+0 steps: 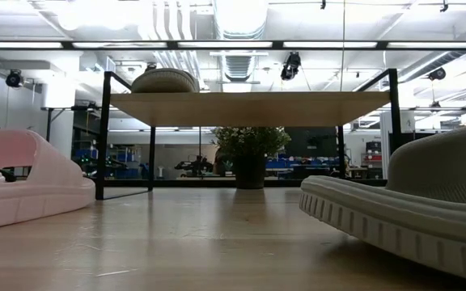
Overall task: Pick and place slides into the shelf
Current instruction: Put the left gray slipper on the shelf
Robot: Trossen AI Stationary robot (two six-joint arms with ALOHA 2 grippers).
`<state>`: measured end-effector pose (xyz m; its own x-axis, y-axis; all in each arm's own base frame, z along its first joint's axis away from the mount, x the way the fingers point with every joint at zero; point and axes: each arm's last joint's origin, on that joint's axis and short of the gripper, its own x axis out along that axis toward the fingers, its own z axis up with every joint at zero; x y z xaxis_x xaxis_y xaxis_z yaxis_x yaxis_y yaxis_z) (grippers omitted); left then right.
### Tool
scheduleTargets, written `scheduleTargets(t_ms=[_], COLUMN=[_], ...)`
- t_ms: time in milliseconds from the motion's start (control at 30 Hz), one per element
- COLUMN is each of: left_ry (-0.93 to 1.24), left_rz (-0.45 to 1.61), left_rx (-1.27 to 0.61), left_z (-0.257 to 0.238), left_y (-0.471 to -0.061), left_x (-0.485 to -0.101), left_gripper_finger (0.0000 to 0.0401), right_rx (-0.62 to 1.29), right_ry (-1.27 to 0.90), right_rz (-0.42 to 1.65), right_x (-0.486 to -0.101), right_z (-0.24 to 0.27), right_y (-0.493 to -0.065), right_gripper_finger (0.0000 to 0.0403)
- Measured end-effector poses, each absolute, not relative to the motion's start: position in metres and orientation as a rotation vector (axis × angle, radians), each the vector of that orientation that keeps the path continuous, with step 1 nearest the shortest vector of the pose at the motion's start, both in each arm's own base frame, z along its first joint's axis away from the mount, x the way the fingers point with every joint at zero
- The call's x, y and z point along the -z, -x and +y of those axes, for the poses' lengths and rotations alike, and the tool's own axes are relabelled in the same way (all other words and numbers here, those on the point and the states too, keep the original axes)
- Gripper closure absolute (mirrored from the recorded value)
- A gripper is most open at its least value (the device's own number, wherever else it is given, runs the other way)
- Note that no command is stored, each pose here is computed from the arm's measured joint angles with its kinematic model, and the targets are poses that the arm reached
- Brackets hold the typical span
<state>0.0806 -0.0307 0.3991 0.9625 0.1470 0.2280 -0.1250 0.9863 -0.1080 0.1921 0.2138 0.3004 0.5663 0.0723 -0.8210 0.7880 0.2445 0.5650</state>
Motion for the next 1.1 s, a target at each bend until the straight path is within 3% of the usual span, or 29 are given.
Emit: scheduleTargets(t_ms=[500,1100], left_ry=[0.088,0.091], left_rz=[-0.229,-0.231], left_rx=[-0.137,-0.137], left_z=[-0.032,-0.032], left_y=[-0.083,-0.083], left_x=[-0.398,-0.398], left_gripper_finger=[0.0391,0.0391], right_rx=[0.699,0.797], right_ry=[-1.278,-1.191], right_rz=[0.816,0.786], right_x=[-0.235,-0.195], right_z=[0.258,0.264], right_y=[-0.222,-0.238], right_gripper_finger=[0.0140,0.0154])
